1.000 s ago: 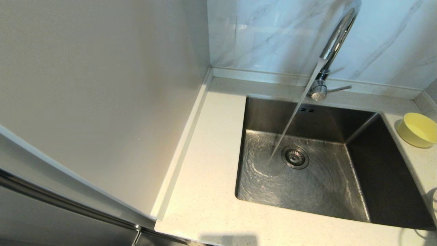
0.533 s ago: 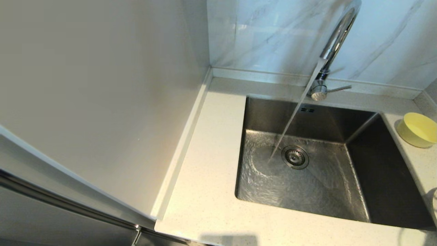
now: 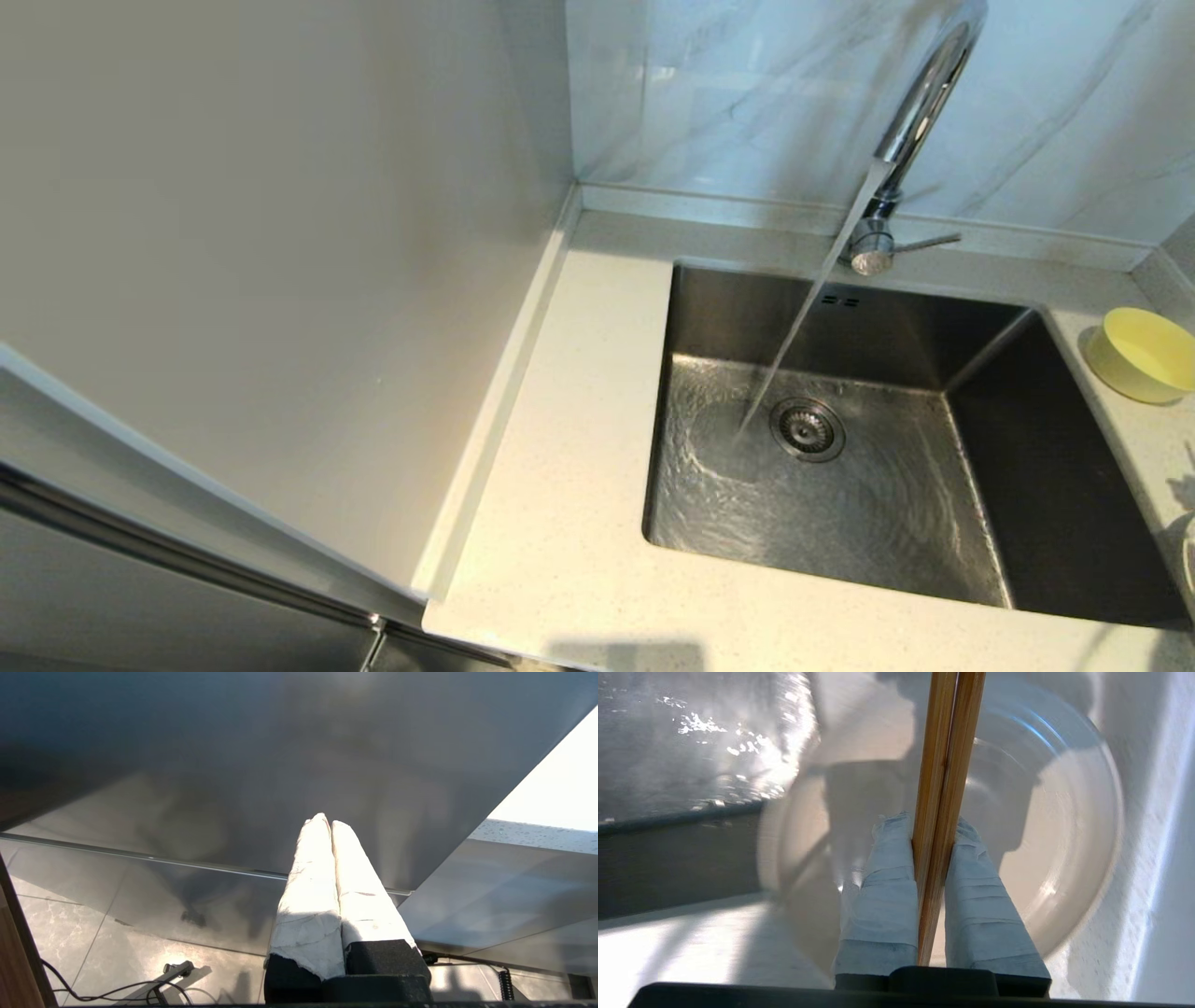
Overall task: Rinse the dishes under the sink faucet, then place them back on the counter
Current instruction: Pick up the chopsticks, then rinse the chopsticks
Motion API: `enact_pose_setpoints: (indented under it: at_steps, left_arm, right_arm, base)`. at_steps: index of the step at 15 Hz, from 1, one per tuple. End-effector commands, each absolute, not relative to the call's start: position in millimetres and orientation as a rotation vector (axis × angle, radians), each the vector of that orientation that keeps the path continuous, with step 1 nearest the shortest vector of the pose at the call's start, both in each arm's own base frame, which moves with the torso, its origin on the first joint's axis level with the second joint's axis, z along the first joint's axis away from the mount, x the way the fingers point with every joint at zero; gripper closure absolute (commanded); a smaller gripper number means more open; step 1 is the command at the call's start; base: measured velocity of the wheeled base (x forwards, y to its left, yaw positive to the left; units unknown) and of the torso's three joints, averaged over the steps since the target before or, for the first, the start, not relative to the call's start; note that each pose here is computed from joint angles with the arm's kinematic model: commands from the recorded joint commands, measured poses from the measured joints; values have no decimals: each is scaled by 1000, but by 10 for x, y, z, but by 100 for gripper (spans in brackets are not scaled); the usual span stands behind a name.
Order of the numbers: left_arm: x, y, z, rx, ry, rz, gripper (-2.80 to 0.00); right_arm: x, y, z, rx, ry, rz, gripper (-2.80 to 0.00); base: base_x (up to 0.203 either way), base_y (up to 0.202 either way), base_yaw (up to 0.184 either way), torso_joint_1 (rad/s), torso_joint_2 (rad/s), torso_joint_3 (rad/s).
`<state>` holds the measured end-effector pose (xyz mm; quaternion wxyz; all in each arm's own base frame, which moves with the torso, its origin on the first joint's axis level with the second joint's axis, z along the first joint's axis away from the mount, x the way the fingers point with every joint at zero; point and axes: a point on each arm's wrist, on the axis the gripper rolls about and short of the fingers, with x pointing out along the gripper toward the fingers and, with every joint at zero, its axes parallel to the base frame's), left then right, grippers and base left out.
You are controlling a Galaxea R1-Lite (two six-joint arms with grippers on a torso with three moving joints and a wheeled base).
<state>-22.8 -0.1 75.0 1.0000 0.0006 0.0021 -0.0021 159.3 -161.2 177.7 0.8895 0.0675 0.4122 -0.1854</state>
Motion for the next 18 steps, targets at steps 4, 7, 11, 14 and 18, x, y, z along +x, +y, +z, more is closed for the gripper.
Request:
enact_pose_setpoints:
  at_steps: [4,7,11,14,18]
  left_arm:
    - [-228,-1,750,2,5,-4,0]
    - [-228,-1,750,2,5,-4,0]
    - [-228,-1,750,2,5,-5,0]
    - [-228,-1,750,2,5,-3,0]
    - [-228,-1,750,2,5,-5,0]
  right_arm:
    - [1903,-839,1998,23,796,-228,0]
    - [2008,-205,2040,-47,783,-117,0]
    - [2057,400,2111,-113,739,-65,0]
    - [2215,636,2257,-104,678,-65,0]
    - [2355,888,2231,-120,680,-26,0]
  base:
    - [0,0,0,0,0,0]
    - [0,0,0,0,0,0]
    - [0,0,0,0,0,0]
    - [0,0,0,0,0,0]
    - [0,0,0,0,0,0]
